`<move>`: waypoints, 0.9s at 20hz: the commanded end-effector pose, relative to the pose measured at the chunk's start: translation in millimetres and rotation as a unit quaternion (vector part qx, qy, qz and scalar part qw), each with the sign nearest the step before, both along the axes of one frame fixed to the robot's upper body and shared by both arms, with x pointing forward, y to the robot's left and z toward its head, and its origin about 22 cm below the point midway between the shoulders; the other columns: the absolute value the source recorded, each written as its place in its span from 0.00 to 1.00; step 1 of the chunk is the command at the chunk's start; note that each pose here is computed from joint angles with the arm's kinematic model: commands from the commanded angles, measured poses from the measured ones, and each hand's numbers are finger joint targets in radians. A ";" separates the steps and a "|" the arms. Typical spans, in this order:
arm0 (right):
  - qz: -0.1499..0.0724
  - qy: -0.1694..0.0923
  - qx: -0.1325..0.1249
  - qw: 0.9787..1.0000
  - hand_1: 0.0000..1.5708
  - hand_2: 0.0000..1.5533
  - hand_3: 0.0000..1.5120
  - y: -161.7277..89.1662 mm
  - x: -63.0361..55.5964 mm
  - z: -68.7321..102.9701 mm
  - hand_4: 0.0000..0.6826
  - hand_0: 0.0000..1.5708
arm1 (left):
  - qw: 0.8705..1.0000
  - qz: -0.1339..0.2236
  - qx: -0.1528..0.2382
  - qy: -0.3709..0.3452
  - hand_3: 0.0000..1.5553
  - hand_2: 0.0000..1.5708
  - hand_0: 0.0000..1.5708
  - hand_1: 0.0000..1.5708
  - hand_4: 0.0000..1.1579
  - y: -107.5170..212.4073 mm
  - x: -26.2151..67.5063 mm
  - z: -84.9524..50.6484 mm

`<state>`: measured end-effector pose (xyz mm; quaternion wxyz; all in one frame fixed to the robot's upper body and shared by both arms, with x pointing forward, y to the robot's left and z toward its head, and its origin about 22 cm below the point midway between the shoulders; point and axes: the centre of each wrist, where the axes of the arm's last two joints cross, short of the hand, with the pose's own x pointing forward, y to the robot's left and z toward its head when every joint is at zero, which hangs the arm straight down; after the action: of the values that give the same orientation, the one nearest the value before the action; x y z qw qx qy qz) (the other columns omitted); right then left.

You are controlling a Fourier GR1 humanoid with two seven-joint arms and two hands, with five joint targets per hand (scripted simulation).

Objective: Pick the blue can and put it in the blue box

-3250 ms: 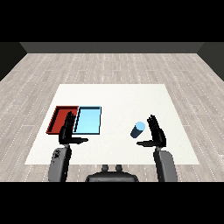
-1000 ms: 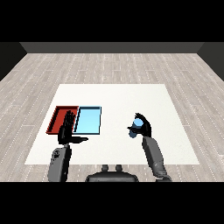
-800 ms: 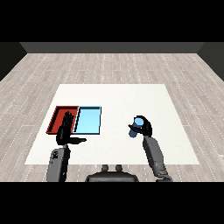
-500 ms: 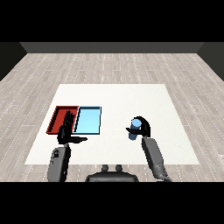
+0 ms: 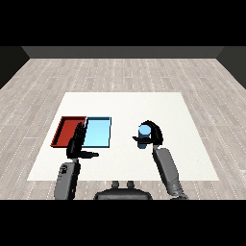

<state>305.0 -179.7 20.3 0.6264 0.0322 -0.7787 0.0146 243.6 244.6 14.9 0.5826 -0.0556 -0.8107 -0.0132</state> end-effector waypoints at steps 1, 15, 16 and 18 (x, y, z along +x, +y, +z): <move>0.015 -0.039 -0.010 0.999 0.91 0.93 0.95 7.8 -4.6 17.7 0.92 0.91 | 0.999 -0.023 -0.024 0.020 0.00 0.00 0.00 0.00 0.00 -11.3 5.9 -0.9; 0.036 -0.044 -0.001 0.998 0.95 0.94 0.95 42.2 23.5 42.9 0.93 0.95 | 0.989 -0.095 -0.080 0.076 0.00 0.00 0.00 0.00 0.00 -77.7 13.3 9.4; 0.030 -0.049 0.002 0.998 0.94 0.94 0.95 34.7 33.2 10.3 0.92 0.94 | 0.989 -0.105 -0.068 0.075 0.00 0.00 0.00 0.00 0.00 -77.6 22.3 -8.8; 0.036 -0.041 -0.004 0.999 0.93 0.94 0.95 53.3 25.1 23.9 0.92 0.93 | 0.991 -0.092 -0.047 0.083 0.00 0.00 0.00 0.00 0.00 -87.2 12.2 -7.2</move>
<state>327.1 -141.2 42.5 0.5922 0.0560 -0.8030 0.0370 257.6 177.4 9.2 0.6270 -0.1561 -0.7632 -0.0124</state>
